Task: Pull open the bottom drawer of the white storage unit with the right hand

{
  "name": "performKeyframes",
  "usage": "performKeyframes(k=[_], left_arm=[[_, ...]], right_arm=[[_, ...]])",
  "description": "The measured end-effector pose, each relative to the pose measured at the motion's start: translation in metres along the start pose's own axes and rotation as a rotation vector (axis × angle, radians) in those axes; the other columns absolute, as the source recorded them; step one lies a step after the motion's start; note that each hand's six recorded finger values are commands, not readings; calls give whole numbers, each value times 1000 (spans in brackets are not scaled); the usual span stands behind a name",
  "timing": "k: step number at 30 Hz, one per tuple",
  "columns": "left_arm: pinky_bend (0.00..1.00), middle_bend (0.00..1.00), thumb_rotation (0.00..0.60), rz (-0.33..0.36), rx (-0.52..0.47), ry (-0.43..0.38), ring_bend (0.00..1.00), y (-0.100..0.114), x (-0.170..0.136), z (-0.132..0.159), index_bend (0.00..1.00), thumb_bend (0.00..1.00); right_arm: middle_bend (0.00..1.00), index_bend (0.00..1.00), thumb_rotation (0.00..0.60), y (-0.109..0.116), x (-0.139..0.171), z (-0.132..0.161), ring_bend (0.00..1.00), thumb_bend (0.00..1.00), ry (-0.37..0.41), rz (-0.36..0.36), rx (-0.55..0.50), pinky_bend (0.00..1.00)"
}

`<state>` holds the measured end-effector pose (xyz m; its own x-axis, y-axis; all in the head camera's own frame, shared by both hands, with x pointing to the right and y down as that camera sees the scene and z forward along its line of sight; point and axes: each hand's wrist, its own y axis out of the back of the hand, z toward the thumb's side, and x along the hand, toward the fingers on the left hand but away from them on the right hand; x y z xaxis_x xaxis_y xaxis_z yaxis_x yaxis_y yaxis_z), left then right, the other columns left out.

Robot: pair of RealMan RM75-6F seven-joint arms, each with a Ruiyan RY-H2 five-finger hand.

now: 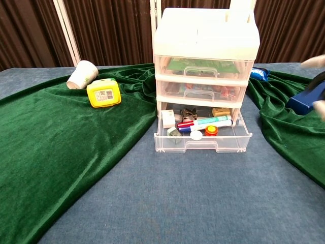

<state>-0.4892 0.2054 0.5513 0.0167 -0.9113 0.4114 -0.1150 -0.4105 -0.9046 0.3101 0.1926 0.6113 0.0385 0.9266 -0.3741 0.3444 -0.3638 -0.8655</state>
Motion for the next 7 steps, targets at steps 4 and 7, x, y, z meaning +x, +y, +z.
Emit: performKeyframes(k=[4,7], left_arm=[[0,0,600,-5,43,6,0,-8,0,2,0,46],[0,0,600,-3,66,11,0,-13,-1,4,0,46]], right_arm=[[0,38,600,32,16,-31,0,286,-16,-26,48,0],[0,38,600,54,31,-56,0,277,-36,-35,95,0]])
